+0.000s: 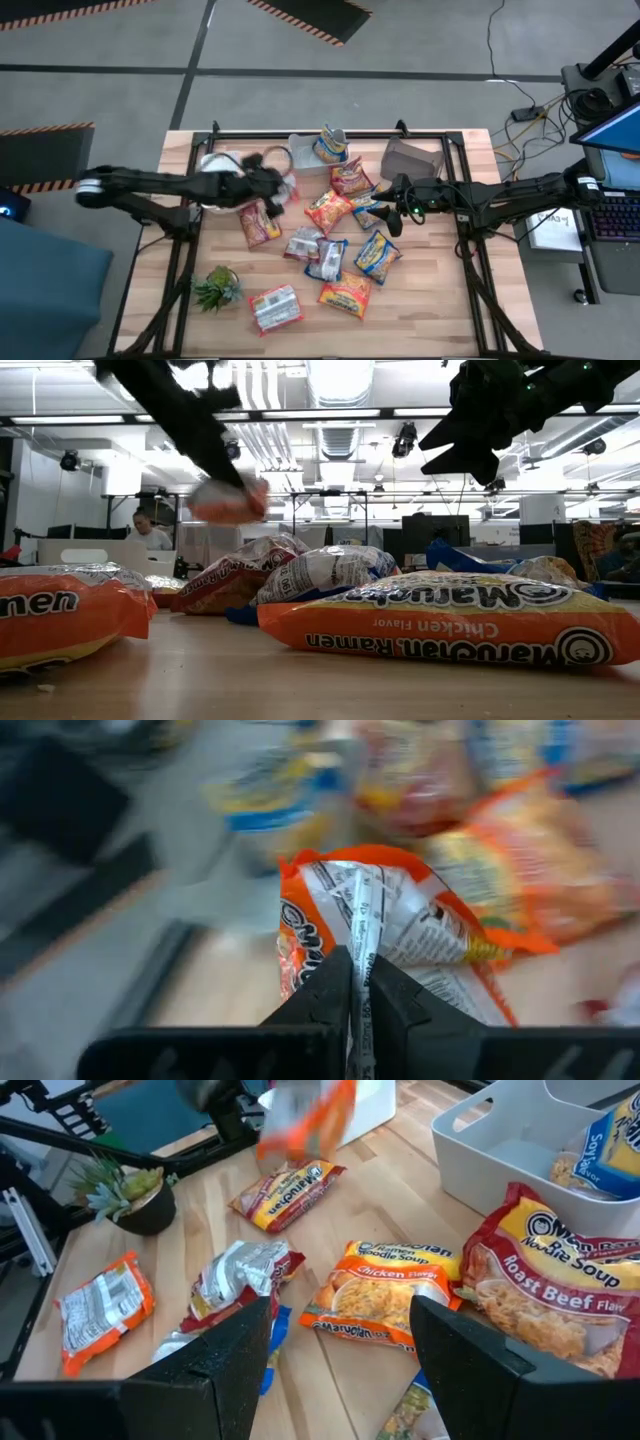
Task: Sort Maruchan noodles
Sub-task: Put the top left orange noodle into the white bin, then put the top left red noodle pack into the black bin
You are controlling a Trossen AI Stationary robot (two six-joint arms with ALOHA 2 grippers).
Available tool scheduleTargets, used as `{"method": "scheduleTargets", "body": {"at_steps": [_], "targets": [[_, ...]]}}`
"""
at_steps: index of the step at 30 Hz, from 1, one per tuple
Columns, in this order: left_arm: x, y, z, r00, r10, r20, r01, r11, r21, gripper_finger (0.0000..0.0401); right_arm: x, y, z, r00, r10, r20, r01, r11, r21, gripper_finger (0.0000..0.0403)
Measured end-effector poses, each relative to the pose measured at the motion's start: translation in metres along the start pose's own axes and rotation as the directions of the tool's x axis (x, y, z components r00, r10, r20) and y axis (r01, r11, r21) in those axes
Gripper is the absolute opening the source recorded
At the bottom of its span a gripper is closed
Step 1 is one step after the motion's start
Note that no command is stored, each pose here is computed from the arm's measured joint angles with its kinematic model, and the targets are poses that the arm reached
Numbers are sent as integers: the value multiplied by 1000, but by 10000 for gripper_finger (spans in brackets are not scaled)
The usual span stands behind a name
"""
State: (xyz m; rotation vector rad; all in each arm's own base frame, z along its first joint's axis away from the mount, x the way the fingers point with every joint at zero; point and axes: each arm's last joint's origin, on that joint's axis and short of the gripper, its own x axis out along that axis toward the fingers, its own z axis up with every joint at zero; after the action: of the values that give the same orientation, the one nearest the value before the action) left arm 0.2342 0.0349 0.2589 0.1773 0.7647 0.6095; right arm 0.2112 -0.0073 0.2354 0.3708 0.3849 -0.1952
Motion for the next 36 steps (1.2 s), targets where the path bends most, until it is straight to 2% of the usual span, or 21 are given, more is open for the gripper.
{"method": "scheduleTargets", "body": {"at_steps": [2,4,6,12,16,22,24,25,28,30,32,34,36], "targets": [[-19,19,-3,989,131,-63,-133,991,-23,0,0,0,0,1000,0,0,0,1000,-3,226],[-35,36,-11,953,268,-143,-279,958,-63,0,0,0,0,1000,-1,-1,1,1000,-9,226],[-47,51,-19,917,336,-215,-366,923,-120,0,0,0,0,1000,-1,-1,1,1000,-15,226],[-46,69,-46,844,394,-364,-498,828,-258,1,0,0,0,1000,-1,-1,1,1000,-28,226],[-36,71,-49,818,393,-419,-521,816,-250,25,0,0,0,1000,-1,-1,1,1000,-27,226],[-30,74,-42,788,375,-488,-522,827,-208,96,0,2,-1,1000,6,-4,-6,1000,-17,226],[-27,72,-35,816,325,-478,-475,848,-235,117,0,2,-1,1000,7,-5,-7,1000,-17,226],[-25,69,-32,841,269,-470,-419,873,-250,125,0,2,-1,1000,7,-5,-7,1000,-14,226],[-16,52,-26,899,-14,-437,-130,945,-299,140,0,2,-1,1000,7,-5,-7,1000,-13,226],[-11,35,-23,888,-224,-402,86,939,-332,146,0,2,-1,1000,8,-5,-8,1000,-13,226],[-5,17,-22,853,-351,-386,231,918,-323,153,0,2,-1,1000,8,-5,-8,1000,-13,226],[-1,-1,-23,823,-375,-427,284,922,-262,164,0,2,-1,1000,8,-6,-8,1000,-14,228],[5,-16,-27,811,-341,-476,286,940,-187,180,0,2,-1,1000,8,-5,-8,1000,-19,228]]}}
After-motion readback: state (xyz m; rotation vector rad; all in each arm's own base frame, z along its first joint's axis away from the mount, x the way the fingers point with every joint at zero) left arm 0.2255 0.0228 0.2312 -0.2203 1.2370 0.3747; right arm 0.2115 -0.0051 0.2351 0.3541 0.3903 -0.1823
